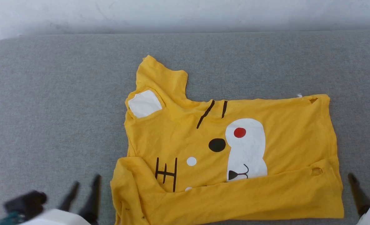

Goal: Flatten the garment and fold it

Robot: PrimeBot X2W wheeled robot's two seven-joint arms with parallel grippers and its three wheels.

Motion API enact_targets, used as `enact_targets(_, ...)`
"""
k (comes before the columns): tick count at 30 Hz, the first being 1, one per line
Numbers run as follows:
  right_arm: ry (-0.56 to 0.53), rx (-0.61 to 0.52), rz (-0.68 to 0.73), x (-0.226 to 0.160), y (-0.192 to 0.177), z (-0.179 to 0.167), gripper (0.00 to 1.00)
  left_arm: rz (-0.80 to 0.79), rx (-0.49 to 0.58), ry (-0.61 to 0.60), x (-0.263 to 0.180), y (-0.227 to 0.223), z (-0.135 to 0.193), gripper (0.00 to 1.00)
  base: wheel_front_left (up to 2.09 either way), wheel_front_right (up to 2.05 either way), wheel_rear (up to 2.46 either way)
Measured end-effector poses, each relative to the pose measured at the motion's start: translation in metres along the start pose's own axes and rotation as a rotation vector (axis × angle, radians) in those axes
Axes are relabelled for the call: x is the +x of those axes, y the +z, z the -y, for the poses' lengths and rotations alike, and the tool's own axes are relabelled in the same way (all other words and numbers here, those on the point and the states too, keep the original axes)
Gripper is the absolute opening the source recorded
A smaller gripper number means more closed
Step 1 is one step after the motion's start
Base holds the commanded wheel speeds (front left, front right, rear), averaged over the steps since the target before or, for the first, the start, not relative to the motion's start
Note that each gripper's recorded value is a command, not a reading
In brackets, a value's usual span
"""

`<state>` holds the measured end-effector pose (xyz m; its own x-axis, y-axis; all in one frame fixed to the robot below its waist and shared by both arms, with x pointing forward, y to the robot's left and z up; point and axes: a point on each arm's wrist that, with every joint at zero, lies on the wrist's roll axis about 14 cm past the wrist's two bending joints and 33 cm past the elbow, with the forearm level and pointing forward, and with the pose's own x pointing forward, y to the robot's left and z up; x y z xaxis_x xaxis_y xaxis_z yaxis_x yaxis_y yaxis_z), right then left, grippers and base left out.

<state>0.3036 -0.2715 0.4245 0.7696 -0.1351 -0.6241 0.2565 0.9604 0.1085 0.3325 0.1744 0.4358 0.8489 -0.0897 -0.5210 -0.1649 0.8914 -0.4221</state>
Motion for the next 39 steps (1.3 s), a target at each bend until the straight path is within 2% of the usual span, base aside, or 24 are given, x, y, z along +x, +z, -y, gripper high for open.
enact_targets(4,-0.014,-0.041,0.162,0.001,0.040,-0.002,1.00,0.207,0.113,-0.038,0.004,0.061,0.011,1.00,0.00,0.00,0.00)
enact_targets(8,0.005,-0.080,0.286,0.011,0.071,-0.016,1.00,0.394,0.312,-0.124,0.024,0.123,0.041,1.00,0.00,0.00,0.00)
enact_targets(14,0.045,-0.114,0.389,0.033,0.097,-0.039,1.00,0.482,0.518,-0.292,0.072,0.179,0.100,1.00,0.00,0.00,0.00)
enact_targets(18,0.062,-0.128,0.389,0.052,0.099,-0.049,1.00,0.423,0.653,-0.363,0.113,0.193,0.126,1.00,0.00,0.00,0.00)
enact_targets(21,0.067,-0.133,0.361,0.067,0.091,-0.052,1.00,0.308,0.739,-0.420,0.145,0.181,0.138,1.00,0.00,0.00,0.00)
enact_targets(24,0.062,-0.136,0.313,0.081,0.078,-0.051,1.00,0.153,0.732,-0.469,0.176,0.153,0.140,1.00,0.00,0.00,0.00)
enact_targets(32,0.032,-0.144,0.237,0.105,0.055,-0.042,1.00,-0.124,0.745,-0.436,0.238,0.093,0.115,1.00,0.00,0.00,0.00)
enact_targets(39,-0.016,-0.146,0.191,0.109,0.040,-0.026,1.00,-0.285,0.729,-0.418,0.261,0.053,0.100,1.00,0.00,0.00,0.00)
